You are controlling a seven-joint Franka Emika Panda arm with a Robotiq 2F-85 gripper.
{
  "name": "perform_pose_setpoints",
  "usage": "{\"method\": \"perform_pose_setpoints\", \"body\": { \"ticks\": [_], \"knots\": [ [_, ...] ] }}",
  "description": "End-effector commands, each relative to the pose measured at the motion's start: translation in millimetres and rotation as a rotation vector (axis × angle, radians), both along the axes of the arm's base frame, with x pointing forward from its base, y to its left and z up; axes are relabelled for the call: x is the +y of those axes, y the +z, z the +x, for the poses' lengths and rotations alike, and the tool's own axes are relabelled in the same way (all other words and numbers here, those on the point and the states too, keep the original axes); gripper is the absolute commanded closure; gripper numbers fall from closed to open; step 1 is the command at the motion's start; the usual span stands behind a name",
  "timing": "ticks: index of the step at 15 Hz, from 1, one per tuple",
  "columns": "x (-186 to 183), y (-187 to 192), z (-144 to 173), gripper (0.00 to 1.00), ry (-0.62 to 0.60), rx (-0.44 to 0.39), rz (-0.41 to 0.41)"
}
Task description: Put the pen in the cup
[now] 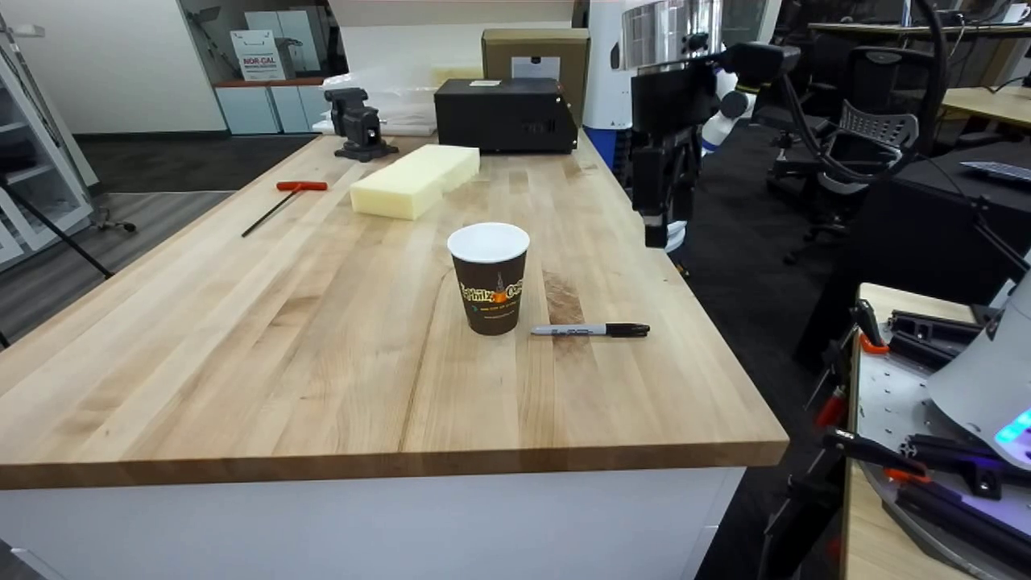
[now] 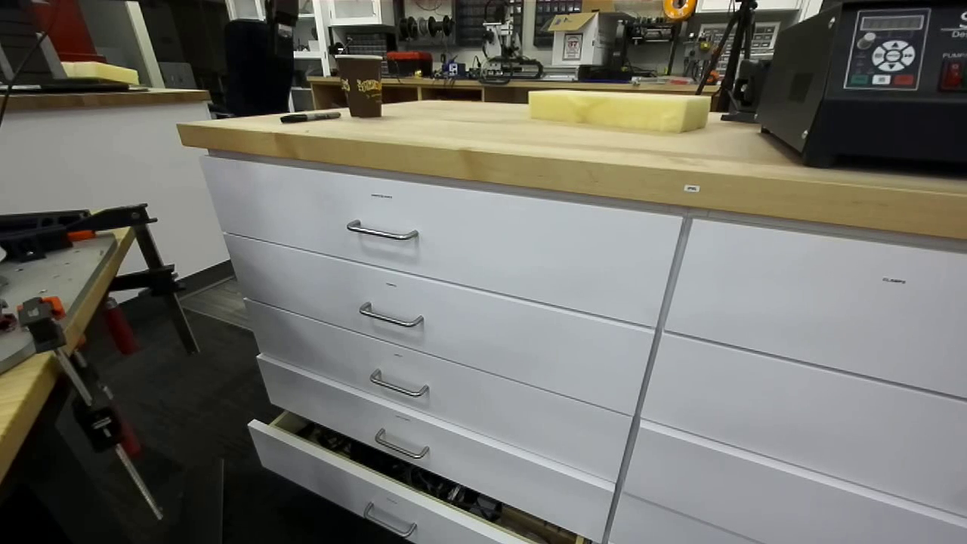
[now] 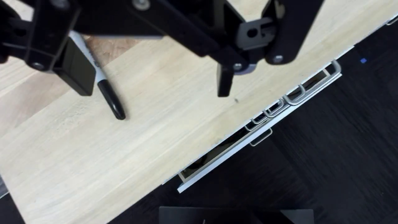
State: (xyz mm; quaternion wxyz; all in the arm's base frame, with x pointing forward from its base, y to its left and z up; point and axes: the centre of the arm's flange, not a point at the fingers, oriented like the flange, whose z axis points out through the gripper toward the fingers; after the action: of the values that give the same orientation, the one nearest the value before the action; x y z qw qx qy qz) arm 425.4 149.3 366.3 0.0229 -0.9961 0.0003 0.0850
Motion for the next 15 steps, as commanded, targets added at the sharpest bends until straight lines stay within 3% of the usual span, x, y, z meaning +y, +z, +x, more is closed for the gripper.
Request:
{"method": "perform_pose_setpoints", "body": {
  "ticks": [1, 4, 9, 12, 15],
  "knots": [
    [25, -13, 17, 0.00, 0.062, 0.071, 0.081],
    [40, -24, 17, 0.00, 0.108, 0.097, 0.121],
    [58, -41, 7, 0.00, 0.291, 0.054, 0.202],
    [64, -46, 5, 0.00, 0.399, 0.009, 0.234],
    [66, -52, 6, 0.00, 0.508, -0.079, 0.214]
  ]
}}
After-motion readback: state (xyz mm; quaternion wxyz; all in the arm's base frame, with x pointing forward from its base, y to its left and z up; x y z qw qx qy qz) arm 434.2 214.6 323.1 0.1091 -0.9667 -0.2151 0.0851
